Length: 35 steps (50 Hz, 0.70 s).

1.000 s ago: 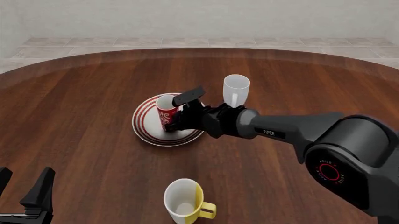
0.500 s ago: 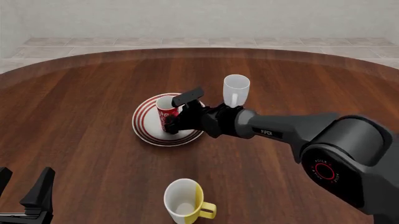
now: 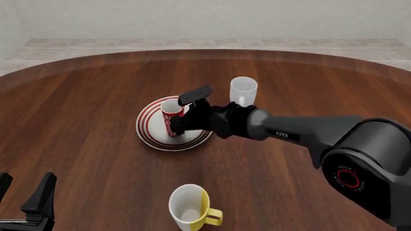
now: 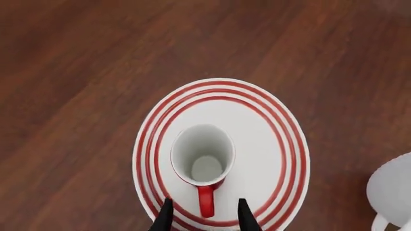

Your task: Pick up the red mug and put it on the plate

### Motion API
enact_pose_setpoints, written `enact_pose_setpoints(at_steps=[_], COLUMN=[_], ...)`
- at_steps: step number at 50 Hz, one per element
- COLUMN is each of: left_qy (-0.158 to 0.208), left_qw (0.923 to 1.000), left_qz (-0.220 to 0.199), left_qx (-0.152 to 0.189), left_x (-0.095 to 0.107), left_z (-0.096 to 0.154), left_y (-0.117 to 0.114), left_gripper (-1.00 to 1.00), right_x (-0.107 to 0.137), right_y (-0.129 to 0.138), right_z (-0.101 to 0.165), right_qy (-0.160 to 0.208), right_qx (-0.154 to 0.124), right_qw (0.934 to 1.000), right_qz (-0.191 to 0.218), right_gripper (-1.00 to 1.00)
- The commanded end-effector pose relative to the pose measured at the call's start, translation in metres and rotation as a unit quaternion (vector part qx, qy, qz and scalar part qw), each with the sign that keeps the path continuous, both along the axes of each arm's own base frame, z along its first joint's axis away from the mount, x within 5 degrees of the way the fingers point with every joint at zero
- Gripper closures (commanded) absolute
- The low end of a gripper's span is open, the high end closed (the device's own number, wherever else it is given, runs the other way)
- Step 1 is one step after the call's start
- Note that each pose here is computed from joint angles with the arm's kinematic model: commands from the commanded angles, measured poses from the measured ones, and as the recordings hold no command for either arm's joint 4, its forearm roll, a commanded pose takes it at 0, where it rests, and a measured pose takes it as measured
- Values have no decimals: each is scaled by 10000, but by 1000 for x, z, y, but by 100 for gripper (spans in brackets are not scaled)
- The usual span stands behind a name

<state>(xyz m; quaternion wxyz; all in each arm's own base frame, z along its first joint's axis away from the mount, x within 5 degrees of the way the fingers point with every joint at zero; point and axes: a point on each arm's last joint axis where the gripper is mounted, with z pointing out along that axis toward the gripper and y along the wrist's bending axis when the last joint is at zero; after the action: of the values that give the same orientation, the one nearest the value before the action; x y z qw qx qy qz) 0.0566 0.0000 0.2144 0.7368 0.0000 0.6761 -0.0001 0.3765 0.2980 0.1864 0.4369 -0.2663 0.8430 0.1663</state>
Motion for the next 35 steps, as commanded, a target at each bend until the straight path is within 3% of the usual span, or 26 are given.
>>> enact_pose_setpoints(at_steps=[1,10,19,35], left_qy=[1,1,0,0], left_qw=[10000,10000,10000,10000], left_qz=[0,0,0,0], left_qx=[0,-1,-1,0], left_x=[0,0,0,0], left_z=[0,0,0,0], left_y=[0,0,0,0], left_gripper=[-100,-100,-100,-100], right_x=[-21,-53,-91,-128], right_y=[-6,-25,-67,-110], right_z=[26,54,81,96], right_qy=[-97,-192,-366,-560], right_qx=[106,210,360,525], right_qw=[9999,9995,9987,9969], right_qz=[74,130,22,-157], right_gripper=[-100,-100,-100,-100])
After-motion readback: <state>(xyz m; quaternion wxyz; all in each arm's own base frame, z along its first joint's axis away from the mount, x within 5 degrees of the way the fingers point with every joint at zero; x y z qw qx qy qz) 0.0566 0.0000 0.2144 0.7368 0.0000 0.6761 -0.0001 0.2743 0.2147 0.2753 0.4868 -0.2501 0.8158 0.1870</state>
